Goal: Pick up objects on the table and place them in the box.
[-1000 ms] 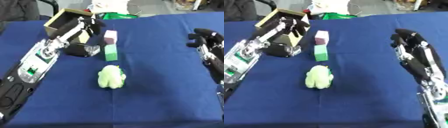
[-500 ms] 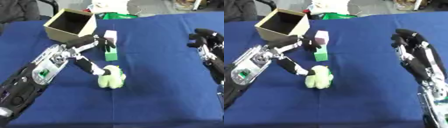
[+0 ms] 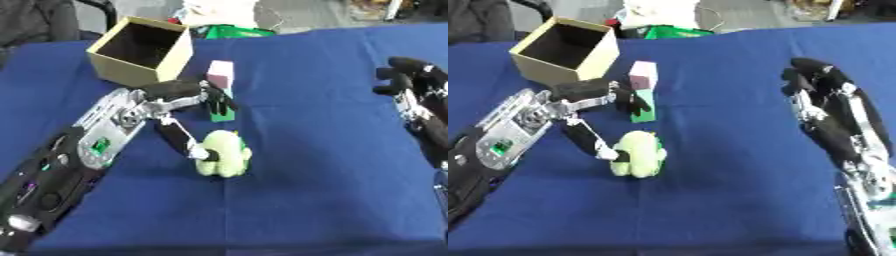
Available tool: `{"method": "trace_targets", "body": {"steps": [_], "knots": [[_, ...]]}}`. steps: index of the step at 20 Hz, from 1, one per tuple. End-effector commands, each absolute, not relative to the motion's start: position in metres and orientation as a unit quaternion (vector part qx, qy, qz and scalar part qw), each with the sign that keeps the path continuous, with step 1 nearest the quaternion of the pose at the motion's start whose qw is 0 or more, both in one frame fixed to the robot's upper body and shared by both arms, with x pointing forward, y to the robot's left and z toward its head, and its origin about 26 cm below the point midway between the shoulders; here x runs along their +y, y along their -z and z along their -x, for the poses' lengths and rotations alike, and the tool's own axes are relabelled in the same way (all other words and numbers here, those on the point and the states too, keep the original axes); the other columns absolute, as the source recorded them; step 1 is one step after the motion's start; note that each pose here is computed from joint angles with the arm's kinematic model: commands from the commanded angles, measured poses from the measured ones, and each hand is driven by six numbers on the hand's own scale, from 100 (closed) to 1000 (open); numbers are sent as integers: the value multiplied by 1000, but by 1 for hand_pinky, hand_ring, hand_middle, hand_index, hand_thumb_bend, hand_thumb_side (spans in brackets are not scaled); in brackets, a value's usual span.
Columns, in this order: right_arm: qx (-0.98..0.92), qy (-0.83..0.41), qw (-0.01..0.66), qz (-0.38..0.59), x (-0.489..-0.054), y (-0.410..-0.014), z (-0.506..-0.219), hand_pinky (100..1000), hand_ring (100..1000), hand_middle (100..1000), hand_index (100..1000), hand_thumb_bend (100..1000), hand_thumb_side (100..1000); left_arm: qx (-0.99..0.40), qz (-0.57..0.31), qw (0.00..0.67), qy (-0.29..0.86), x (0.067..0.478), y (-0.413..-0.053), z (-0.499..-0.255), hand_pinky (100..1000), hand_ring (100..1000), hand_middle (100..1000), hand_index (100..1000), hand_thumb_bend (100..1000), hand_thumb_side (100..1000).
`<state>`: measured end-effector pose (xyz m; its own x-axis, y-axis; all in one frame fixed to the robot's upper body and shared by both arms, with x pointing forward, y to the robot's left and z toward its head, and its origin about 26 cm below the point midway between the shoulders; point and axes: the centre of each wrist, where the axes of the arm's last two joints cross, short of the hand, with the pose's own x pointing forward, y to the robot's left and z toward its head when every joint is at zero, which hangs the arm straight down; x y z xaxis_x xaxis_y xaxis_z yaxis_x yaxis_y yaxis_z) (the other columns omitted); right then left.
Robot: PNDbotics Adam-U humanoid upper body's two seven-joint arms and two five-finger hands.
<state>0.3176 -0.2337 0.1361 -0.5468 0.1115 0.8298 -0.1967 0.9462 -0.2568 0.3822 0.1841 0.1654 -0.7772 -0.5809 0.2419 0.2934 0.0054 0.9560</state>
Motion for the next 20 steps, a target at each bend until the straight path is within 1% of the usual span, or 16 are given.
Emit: {"method": "trace_targets", "body": {"steps": [1, 4, 10, 19, 20], "knots": [[-869, -171, 464, -21, -236, -144, -318, 743, 841, 635, 799, 100, 428, -629, -116, 298, 708, 182, -174, -384, 681, 692, 655, 857, 541, 262], [-868, -172, 465, -21, -236, -144, -318, 742, 841, 635, 798, 100, 428, -620, -110, 295, 719, 182, -173, -385, 689, 697, 658, 858, 529, 243], [-868, -173, 465, -21, -235, -144, -318, 742, 841, 635, 798, 100, 428, -597, -103, 295, 739, 183, -168, -387, 696, 698, 663, 859, 531, 248], [-868, -172, 466, -21, -235, -143, -318, 743, 841, 635, 798, 100, 428, -586, -119, 323, 733, 183, -144, -392, 688, 686, 653, 857, 516, 251], [-868, -172, 466, -21, -235, -143, -318, 743, 841, 635, 799, 100, 428, -584, -118, 325, 735, 183, -141, -392, 684, 678, 645, 853, 498, 247]]}}
